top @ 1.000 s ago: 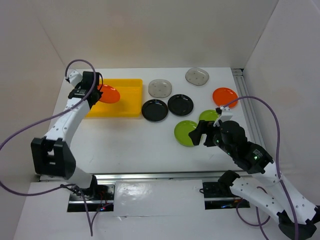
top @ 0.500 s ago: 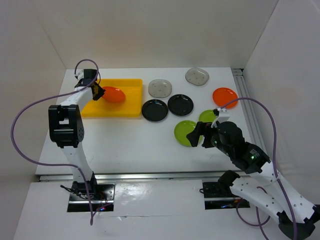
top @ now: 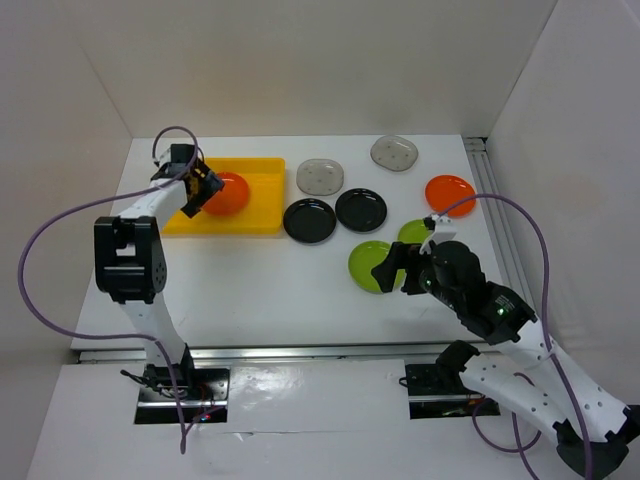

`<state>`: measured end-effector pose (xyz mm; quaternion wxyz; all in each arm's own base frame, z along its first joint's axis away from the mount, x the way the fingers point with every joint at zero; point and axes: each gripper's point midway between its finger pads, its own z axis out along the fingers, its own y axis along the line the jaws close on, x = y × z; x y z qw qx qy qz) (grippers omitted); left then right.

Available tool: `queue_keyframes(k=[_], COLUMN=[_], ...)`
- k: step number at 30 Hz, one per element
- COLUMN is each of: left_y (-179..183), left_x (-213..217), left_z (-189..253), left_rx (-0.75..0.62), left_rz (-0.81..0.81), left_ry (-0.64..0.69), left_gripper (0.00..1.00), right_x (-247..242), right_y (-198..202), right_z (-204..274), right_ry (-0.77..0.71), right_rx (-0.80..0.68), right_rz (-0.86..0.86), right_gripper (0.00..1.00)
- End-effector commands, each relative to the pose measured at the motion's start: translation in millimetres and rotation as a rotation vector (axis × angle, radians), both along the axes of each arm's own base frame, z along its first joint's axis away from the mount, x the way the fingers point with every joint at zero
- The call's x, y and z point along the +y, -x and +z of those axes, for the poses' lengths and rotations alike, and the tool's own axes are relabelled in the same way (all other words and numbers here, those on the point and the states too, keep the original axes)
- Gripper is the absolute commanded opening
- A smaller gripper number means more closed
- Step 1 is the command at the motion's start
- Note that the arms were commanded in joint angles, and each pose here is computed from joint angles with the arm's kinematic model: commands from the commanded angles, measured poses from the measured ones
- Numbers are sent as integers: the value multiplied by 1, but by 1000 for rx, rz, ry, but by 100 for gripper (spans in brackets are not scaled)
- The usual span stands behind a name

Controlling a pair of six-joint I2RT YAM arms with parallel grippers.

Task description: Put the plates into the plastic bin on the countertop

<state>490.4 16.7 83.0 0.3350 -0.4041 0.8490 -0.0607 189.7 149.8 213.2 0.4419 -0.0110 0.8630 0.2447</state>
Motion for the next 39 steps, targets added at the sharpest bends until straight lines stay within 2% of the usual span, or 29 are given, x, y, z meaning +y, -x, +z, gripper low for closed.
queue_keyframes(k=[1, 3, 4, 5, 6, 7, 8, 9, 10, 11, 12, 13, 16, 19, 20, 22, 25, 29, 34, 39], left_y=[13, 24, 33, 47, 63, 85, 92, 118, 142, 163, 167, 188, 206, 222, 223, 220, 220, 208, 200, 193], left_x=[-41, -75, -113, -129, -146, -182, -204, -218, -247, -256, -274, -299, -329, -360, -373, -393, -411, -411, -396, -383], left_z=[92, 116, 129, 122, 137, 134, 142, 109, 112, 82, 87, 85, 61, 27, 27, 4, -14, -48, -79, -88], left_rx=[-203, -262, -293, -283, -324, -325, -397, -343, -369, -328, -390, -397, -421, -371, -392, -335, -282, -197, -100, -59], left_rz=[-71, -161, -242, -284, -330, -415, -467, -518, -591, -634, -676, -770, -845, -942, -978, -1003, -1016, -924, -787, -694], left_ry=[-19, -37, -24, -19, 0, 44, 89, 124, 193, 228, 280, 328, 346, 363, 372, 363, 358, 325, 264, 206], left_gripper=[94, 96, 98, 98, 100, 100, 100, 100, 100, 100, 100, 100, 100, 100, 100, 100, 100, 96, 82, 67], right_x=[1, 0, -2, -3, -4, -6, -7, -8, -10, -14, -18, -21, -37, -50, -51, -52, -51, -50, -52, -54], right_y=[-13, -14, -15, -17, -16, -17, -15, -14, -14, -12, -10, -9, -1, 7, 8, 10, 14, 19, 22, 24], right_z=[14, 19, 19, 23, 26, 30, 31, 33, 42, 47, 55, 61, 92, 110, 112, 115, 113, 111, 107, 107], right_ry=[-8, -12, -7, -9, -16, -19, -19, -19, -38, -41, -47, -61, -111, -134, -126, -128, -133, -152, -145, -145], right_rx=[-52, -63, -67, -77, -85, -96, -96, -96, -114, -124, -136, -147, -217, -256, -260, -262, -254, -251, -244, -244], right_rz=[-34, -42, -54, -64, -64, -74, -74, -74, -88, -98, -107, -121, -170, -197, -194, -194, -172, -156, -155, -155], right_gripper=[100, 100, 100, 100, 100, 100, 100, 100, 100, 100, 100, 100, 100, 100, 100, 100, 100, 100, 100, 100])
